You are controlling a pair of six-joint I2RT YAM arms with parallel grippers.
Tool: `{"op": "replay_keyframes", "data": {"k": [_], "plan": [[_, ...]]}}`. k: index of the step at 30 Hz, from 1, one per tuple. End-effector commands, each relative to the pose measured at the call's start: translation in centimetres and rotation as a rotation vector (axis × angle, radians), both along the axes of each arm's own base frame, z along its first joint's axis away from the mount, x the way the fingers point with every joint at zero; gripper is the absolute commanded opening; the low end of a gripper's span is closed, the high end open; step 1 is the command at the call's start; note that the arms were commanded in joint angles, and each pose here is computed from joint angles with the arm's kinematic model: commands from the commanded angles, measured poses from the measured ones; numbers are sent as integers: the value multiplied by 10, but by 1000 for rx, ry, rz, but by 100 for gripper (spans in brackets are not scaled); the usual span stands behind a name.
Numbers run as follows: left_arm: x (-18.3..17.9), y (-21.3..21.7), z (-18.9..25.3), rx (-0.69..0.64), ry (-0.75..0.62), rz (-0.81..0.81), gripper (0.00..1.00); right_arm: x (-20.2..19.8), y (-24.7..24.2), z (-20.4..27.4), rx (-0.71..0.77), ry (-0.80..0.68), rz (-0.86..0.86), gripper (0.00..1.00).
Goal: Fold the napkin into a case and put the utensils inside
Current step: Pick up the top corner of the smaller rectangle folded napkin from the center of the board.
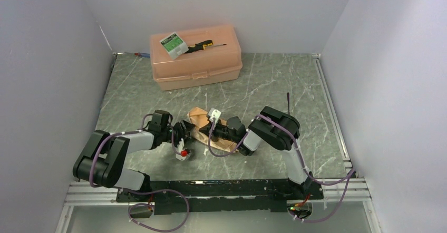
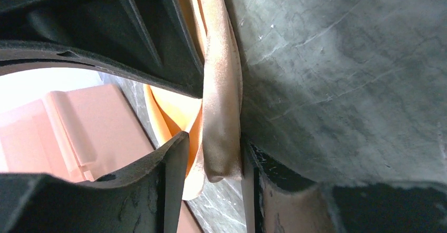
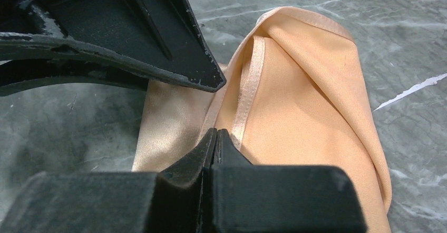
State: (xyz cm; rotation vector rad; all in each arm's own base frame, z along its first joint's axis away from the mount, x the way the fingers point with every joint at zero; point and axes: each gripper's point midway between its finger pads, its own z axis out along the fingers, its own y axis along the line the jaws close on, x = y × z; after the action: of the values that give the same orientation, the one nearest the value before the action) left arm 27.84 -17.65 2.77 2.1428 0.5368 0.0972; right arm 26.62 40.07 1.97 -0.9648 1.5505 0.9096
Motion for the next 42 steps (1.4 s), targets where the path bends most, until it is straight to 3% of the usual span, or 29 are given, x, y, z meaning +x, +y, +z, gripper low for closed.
{"op": "replay_keyframes", "data": {"k": [1, 6, 16, 19, 21, 23, 32, 42], "plan": [[-15, 14, -29, 136, -8, -72, 42, -12, -16, -48, -134, 102, 5, 0], [-6, 6, -18, 105, -3, -69, 25, -11, -14, -46, -139, 73, 20, 0], [11, -11, -1, 42, -14, -55, 24, -9, -11, -40, -129, 54, 29, 0], [14, -16, 4, 51, 47, -19, 15, -2, -12, -22, -84, 5, -8, 1], [7, -17, 5, 60, 128, -7, 6, 4, -14, -6, -48, -37, -43, 9], [-4, -17, 5, 76, 215, 5, 3, 9, -16, 13, -11, -83, -67, 14], [-31, -15, 11, 136, 531, 105, 3, 10, -24, 74, 97, -208, -92, 29], [-50, -15, 8, 164, 704, 191, 3, -2, -48, 104, 79, -311, -103, 56]]}}
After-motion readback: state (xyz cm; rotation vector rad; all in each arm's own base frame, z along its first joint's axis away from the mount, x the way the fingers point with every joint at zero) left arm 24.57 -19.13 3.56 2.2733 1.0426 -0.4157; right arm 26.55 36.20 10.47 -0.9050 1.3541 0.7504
